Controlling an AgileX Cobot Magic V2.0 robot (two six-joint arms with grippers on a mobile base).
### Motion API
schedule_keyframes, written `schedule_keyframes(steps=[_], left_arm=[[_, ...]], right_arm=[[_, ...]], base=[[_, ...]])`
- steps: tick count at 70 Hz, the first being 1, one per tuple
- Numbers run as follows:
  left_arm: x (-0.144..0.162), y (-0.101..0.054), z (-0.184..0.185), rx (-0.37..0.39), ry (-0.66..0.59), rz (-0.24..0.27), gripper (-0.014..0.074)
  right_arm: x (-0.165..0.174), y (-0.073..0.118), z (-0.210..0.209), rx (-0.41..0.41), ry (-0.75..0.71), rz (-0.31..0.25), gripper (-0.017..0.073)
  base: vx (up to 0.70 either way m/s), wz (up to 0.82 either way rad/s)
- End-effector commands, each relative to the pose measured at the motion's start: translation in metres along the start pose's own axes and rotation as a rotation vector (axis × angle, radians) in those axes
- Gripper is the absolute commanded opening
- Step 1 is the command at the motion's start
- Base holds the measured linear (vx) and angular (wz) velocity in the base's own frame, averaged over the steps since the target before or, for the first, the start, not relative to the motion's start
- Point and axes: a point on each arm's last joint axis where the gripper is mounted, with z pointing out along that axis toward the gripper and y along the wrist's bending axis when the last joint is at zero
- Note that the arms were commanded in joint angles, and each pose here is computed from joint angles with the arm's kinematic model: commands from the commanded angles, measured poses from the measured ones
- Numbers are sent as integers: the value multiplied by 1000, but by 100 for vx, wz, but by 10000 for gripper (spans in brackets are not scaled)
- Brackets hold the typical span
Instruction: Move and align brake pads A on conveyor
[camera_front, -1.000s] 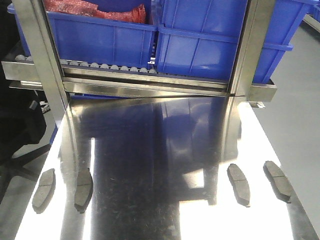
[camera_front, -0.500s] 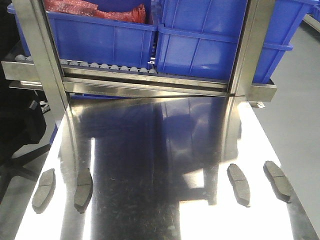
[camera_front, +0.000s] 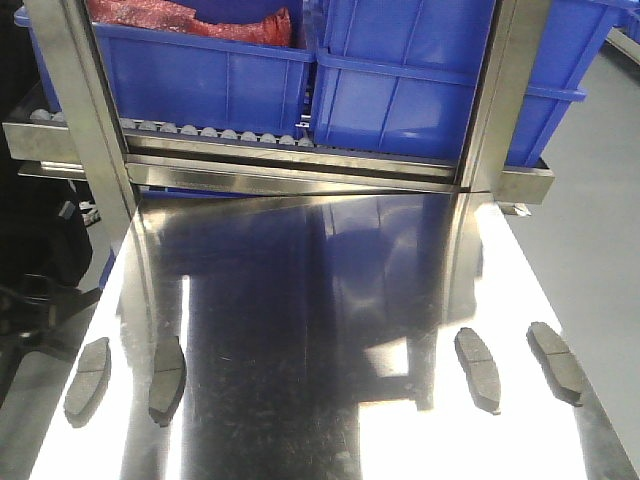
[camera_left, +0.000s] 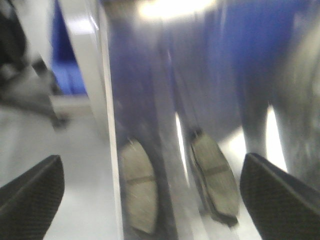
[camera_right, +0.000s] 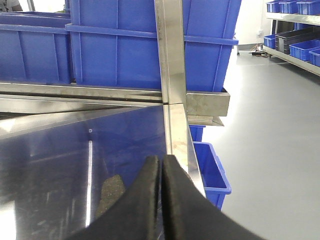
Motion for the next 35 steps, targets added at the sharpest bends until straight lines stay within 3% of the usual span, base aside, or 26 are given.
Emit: schedule_keyframes(steps=[1,10,18,24,35], left_arm=[[-17,-7,17,32,37,-37,664],[-19,-9,50,31,200,-80,661],[-20,-2,78,-48,317,-105,660],[-21,3,90,-94,356,-114,658],[-15,5,106,-97,408,-122,652]], right_arm=[[-5,0,-1,0,-80,-15,-3],[-5,0,-1,0,-80,-15,-3],[-5,0,-1,0,-80,-15,-3],[-5,0,-1,0,-80,-15,-3],[-5,0,-1,0,-80,-15,-3]], base=[[0,0],[0,0],[0,0],[0,0],[0,0]])
